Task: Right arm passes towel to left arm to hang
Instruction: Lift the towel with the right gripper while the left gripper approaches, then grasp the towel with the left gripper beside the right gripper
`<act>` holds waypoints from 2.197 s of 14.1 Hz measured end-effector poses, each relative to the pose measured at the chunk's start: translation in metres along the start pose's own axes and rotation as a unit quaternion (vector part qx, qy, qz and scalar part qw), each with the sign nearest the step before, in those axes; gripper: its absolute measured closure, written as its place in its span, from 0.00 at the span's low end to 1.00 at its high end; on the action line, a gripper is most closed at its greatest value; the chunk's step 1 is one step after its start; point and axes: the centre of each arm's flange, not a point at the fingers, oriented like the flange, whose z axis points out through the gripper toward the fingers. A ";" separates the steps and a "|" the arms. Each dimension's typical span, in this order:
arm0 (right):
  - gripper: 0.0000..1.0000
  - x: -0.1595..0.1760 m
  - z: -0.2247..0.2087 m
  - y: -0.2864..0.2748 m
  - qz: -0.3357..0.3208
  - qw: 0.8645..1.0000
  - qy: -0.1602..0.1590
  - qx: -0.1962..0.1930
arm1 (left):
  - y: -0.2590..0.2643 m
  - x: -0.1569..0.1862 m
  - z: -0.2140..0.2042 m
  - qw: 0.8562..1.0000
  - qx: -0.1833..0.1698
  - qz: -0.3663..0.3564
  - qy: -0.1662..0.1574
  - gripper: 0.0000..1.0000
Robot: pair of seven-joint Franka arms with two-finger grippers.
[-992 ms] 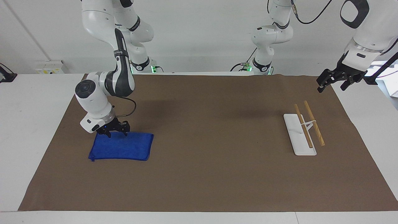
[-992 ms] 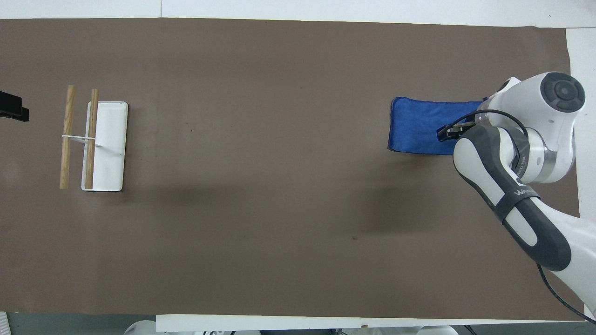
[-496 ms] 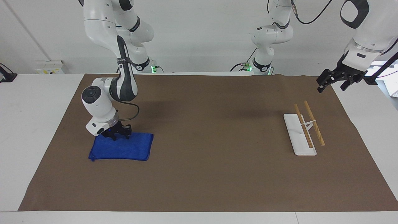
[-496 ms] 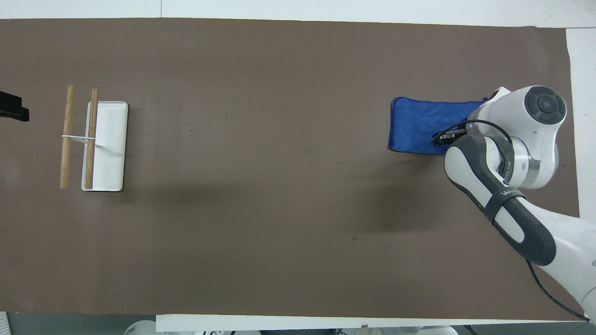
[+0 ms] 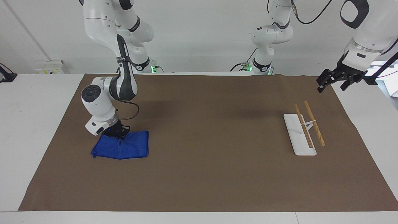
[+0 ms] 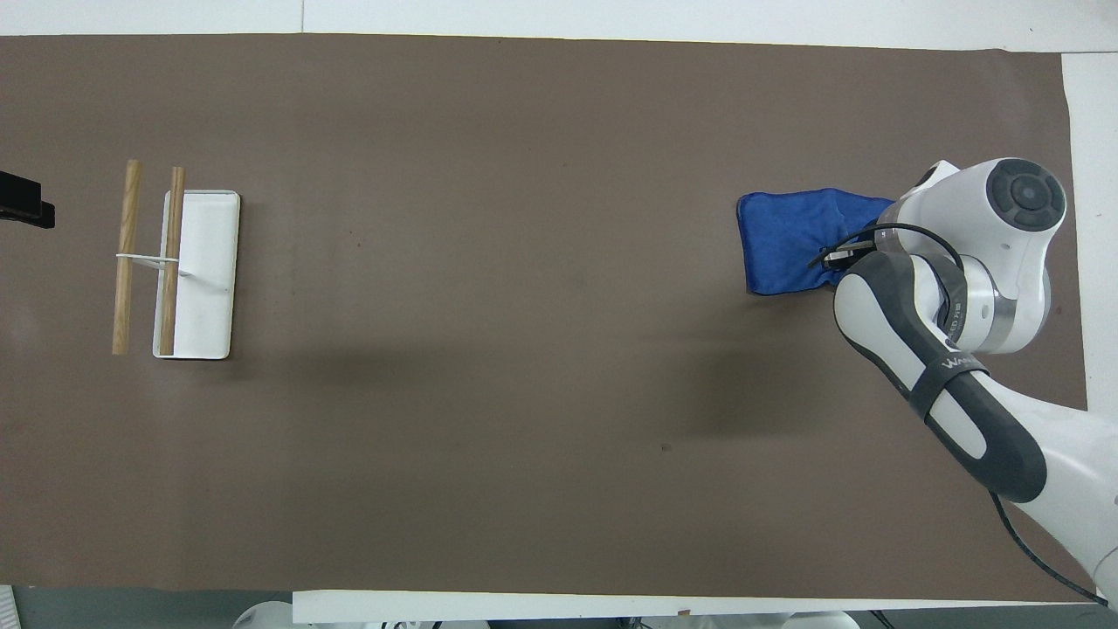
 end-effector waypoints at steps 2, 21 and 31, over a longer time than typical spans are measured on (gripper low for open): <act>0.93 0.012 -0.022 -0.020 0.006 1.000 -0.008 0.030 | 0.000 0.000 0.000 1.000 0.000 0.000 0.000 0.00; 0.93 0.027 -0.165 -0.384 0.443 0.802 -0.027 0.400 | 0.177 -0.034 0.036 0.982 -0.085 -0.169 0.004 0.00; 0.93 0.009 -0.177 -0.430 0.478 0.771 -0.060 0.417 | 0.219 -0.007 0.130 0.891 -0.140 -0.432 0.002 0.02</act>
